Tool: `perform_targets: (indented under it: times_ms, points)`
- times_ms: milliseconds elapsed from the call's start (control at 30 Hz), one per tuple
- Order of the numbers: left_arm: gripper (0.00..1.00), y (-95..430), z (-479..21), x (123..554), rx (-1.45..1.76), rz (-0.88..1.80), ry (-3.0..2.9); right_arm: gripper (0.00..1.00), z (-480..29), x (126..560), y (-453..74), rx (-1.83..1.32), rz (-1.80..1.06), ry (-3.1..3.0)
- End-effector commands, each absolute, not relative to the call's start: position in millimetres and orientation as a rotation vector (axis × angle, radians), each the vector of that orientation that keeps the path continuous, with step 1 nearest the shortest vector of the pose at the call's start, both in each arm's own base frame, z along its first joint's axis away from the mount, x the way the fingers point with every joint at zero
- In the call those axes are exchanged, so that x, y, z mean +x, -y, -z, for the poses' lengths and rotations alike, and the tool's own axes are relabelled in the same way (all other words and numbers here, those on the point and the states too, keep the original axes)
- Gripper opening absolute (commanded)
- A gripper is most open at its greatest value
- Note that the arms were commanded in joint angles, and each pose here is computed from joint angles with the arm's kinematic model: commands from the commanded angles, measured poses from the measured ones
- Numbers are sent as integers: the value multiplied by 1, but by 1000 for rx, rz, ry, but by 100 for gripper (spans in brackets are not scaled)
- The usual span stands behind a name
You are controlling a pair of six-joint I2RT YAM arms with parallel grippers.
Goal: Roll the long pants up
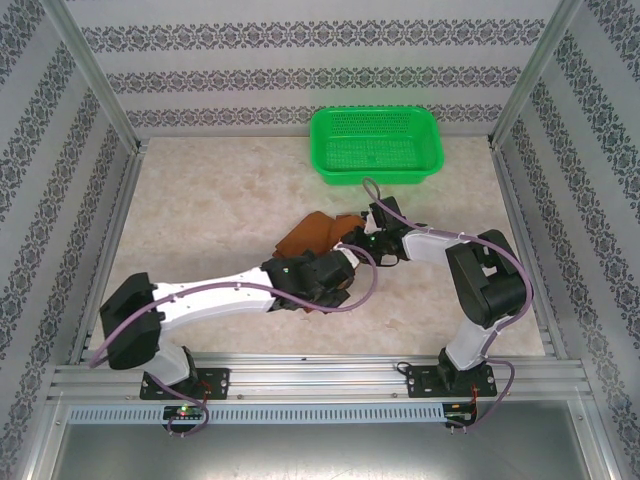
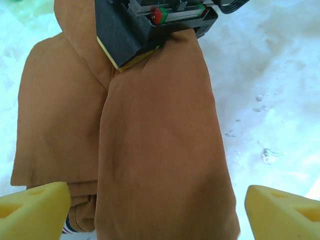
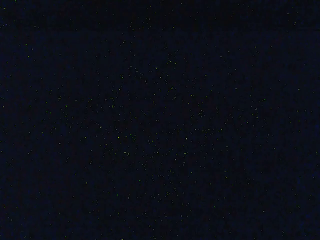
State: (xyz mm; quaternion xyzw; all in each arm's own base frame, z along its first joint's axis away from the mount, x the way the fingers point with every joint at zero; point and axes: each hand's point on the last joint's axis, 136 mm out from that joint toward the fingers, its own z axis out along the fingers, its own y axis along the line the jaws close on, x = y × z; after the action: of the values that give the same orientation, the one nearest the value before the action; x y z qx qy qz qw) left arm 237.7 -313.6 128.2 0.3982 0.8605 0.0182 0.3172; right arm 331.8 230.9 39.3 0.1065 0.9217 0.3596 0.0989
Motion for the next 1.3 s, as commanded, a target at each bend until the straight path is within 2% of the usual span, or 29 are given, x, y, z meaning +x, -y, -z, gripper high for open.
perform_targets:
  times_ms: [0,300,533,667,700,767,800,833,867,967,1000,1033,1100,1133,1267]
  points:
    - [92,315,-118,239,1146,-233,-2231,0,0,305,-219,411,-930,-2885]
    - [93,325,-76,252,1217,-413,-2310,0,2,303,-219,415,-949,-2884]
    - [93,253,-20,280,1040,-773,-2526,0,3,299,-219,415,-982,-2880]
    - [90,226,4,285,972,-801,-2627,0,2,298,-219,415,-1005,-2873]
    - [87,221,9,286,946,-796,-2663,0,1,297,-220,413,-1015,-2872]
    - [65,218,21,282,957,-717,-2739,0,-2,297,-219,417,-1030,-2866]
    - [45,220,26,280,973,-669,-2767,0,-3,297,-219,415,-1031,-2862]
    - [16,223,31,278,985,-625,-2783,0,-5,298,-218,414,-1032,-2854]
    - [0,226,34,275,1002,-587,-2790,0,-7,298,-218,409,-1043,-2846]
    - [0,244,43,257,1085,-383,-2839,0,-21,308,-216,407,-1087,-2791]
    - [0,251,40,251,1088,-294,-2846,10,-32,316,-214,396,-1103,-2743]
    - [0,263,38,242,1098,-145,-2860,36,-46,324,-209,392,-1107,-2683]
    - [0,283,29,227,1108,108,-2856,58,-80,343,-195,390,-1093,-2539]
    - [0,293,25,219,1109,242,-2845,65,-98,351,-186,388,-1071,-2476]
    - [0,319,7,204,1088,621,-2824,67,-154,368,-167,340,-1024,-2385]
